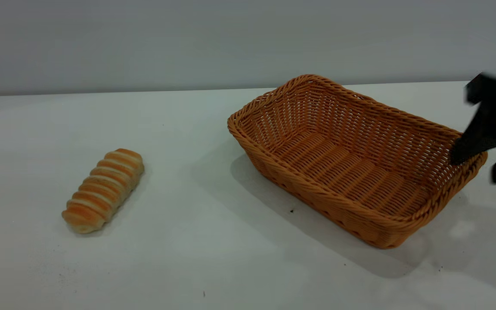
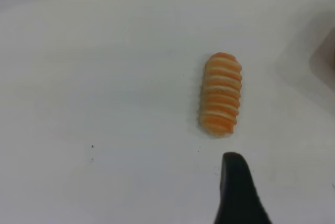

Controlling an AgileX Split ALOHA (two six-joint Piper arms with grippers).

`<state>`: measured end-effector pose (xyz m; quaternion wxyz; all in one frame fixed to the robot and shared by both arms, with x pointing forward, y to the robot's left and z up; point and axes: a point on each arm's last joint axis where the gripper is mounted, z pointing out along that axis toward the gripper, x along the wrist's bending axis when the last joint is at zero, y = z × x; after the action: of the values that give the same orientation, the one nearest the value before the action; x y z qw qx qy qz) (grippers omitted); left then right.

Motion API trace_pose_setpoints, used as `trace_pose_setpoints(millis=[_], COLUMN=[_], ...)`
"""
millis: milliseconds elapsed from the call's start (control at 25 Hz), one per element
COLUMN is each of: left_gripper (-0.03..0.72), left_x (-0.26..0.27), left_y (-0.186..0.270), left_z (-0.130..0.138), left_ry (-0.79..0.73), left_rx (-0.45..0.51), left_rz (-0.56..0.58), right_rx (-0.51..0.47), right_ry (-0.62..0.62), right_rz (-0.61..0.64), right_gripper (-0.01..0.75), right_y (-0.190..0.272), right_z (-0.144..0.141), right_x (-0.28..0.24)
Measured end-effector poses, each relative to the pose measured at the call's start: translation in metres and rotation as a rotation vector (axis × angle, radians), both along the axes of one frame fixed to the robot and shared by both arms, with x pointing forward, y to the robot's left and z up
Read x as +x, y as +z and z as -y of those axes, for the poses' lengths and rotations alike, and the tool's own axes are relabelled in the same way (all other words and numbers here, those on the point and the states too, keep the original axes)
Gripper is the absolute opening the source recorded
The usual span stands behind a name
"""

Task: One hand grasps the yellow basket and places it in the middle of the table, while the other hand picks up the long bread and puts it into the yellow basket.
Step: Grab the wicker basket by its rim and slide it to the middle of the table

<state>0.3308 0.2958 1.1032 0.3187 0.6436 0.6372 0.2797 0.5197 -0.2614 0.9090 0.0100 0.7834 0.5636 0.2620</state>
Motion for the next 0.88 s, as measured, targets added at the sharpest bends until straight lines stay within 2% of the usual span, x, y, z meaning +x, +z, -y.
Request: trace_pose_setpoints(millis=[320, 600, 720, 880], left_gripper=[0.49, 0.49, 0.49, 0.49], left_x=[0.0, 0.0, 0.0, 0.0], left_y=[0.0, 0.0, 0.0, 0.0], left_z=[-0.001, -0.001, -0.001, -0.001], left_ry=[0.003, 0.003, 0.003, 0.003], left_rx=[0.012, 0.014, 0.014, 0.014], left_rz=[0.0, -0.001, -0.002, -0.002], right_rx=[0.048, 0.043, 0.051, 0.072], right_ry=[-0.055, -0.098, -0.111, -0.136], right_rz=[-0.049, -0.086, -0.081, -0.068], right_gripper=[0.536, 0.523, 0.43, 0.138], right_y=[-0.041, -0.073, -0.074, -0.072], right_z=[-0.003, -0.003, -0.003, -0.004], right_x=[0.034, 0.059, 0.065, 0.072])
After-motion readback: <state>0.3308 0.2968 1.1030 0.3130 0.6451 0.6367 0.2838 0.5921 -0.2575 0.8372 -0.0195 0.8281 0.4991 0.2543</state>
